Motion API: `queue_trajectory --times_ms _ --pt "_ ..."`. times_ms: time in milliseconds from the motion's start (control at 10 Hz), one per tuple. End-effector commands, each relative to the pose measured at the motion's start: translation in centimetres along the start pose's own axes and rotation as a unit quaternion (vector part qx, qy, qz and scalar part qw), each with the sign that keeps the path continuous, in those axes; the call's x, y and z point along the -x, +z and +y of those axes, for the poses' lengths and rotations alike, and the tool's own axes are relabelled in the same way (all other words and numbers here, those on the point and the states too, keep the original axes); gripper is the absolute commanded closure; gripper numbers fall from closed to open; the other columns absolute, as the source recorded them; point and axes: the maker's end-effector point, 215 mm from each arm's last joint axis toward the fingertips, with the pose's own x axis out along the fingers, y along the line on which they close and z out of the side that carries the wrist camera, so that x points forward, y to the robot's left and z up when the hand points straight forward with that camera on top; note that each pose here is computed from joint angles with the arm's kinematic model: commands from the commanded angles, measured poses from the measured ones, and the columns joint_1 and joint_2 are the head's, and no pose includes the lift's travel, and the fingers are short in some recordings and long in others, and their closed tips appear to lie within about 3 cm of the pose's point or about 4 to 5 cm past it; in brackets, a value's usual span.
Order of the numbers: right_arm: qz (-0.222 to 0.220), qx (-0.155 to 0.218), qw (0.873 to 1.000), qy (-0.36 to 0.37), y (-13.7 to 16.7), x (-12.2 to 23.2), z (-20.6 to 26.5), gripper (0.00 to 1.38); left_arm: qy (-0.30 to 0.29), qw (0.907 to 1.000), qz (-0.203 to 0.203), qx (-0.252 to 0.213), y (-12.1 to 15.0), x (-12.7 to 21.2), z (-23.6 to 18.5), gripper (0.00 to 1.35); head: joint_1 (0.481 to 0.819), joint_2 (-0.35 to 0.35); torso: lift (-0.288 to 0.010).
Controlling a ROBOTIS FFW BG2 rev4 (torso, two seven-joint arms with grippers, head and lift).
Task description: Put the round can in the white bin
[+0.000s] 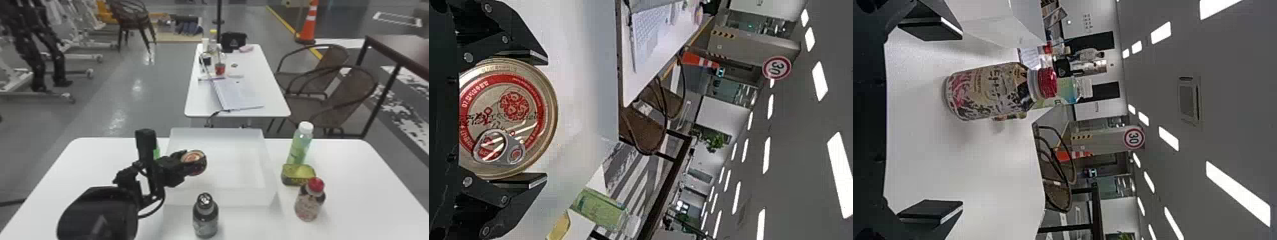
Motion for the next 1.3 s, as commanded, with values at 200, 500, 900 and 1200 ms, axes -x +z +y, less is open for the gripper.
queue_trajectory --times_ms 200,500,900,1200 --pt "-0.001 0.000 1.000 0.000 0.0 0.0 0.0 0.10 0.012 0.9998 -0.018 0.004 0.8 0.2 0.8 0.37 0.549 0.000 -0.100" --pt "0.000 -0.001 1.000 0.000 0.0 0.0 0.0 0.10 0.006 0.9991 -0.043 -0.002 1.3 0.6 0.0 0.37 0.549 0.000 -0.100" --pt "0.003 -0.002 1.000 -0.003 -0.2 0.4 -0.2 0.10 0.129 0.9857 -0.105 -0.026 0.3 8.5 3.0 0.37 0.549 0.000 -0.100" --pt "0.005 0.002 1.000 -0.002 -0.3 0.8 -0.6 0.10 0.198 0.9698 -0.132 -0.054 -0.4 14.2 3.8 0.37 0.549 0.000 -0.100"
